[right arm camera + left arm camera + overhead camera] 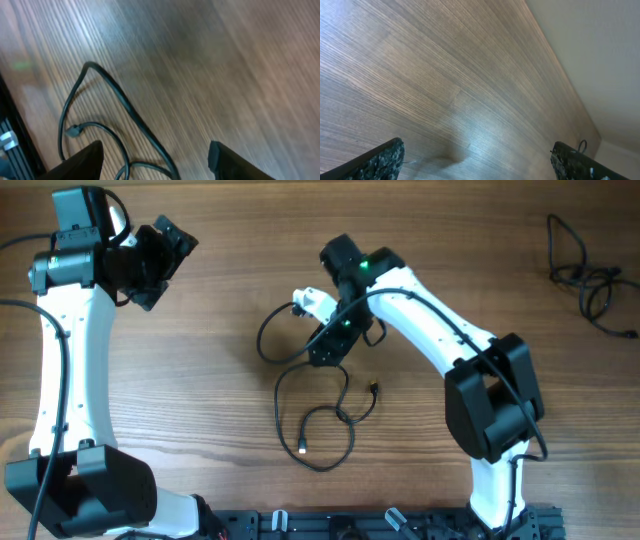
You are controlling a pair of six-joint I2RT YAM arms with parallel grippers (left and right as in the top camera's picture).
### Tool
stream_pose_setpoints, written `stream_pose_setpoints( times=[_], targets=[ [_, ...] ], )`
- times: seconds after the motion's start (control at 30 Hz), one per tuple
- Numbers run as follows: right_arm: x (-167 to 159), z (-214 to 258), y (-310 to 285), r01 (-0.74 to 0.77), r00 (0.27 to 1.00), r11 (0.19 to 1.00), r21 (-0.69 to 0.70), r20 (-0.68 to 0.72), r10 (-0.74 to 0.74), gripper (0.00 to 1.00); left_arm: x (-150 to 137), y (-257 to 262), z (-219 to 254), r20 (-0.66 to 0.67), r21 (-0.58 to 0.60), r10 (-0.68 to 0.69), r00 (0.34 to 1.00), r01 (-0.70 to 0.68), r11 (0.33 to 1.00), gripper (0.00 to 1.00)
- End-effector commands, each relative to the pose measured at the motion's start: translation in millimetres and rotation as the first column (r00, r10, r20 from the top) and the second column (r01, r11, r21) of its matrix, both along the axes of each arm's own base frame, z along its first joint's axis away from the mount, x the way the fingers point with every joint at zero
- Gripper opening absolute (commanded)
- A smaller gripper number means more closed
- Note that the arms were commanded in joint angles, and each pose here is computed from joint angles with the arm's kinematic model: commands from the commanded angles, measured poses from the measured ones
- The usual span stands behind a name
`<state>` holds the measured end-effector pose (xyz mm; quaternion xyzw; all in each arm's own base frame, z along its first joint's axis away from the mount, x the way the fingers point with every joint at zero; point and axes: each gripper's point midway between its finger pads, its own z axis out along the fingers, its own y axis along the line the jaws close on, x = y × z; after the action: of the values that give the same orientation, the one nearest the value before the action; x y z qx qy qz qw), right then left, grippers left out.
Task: Untangle cables
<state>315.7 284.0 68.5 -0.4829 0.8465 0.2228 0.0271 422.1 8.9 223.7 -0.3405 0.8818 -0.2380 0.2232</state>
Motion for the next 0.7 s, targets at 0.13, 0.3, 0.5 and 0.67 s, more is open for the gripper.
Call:
stream_pose_setpoints(
  times=[0.13,0.3,0.5,0.67],
  targets=[
    [-11,-15,3,-0.020,1.000,1.000,0.010,0.013,0.020,0.54,-1,-3,-3,-0.009,-0.004,-0.035,0.999,0.035,0.999,0.96],
    [13,-14,9,0.234,0.972,0.972,0.010,-0.002,-0.234,0.04,-2,-10,-3,-0.011,-0.004,-0.051,0.999,0.051,0.999,0.96],
    [86,91,-58,0.606,0.776,0.792,0.068,0.169,-0.608,0.04,-2,-22,-3,-0.011,-0.004,-0.078,0.997,0.078,0.997,0.96],
    [107,207,-201,0.870,0.364,0.435,0.232,0.293,-0.884,0.04,-2,-34,-3,-0.011,-0.004,-0.108,0.994,0.108,0.994,0.97]
  ],
)
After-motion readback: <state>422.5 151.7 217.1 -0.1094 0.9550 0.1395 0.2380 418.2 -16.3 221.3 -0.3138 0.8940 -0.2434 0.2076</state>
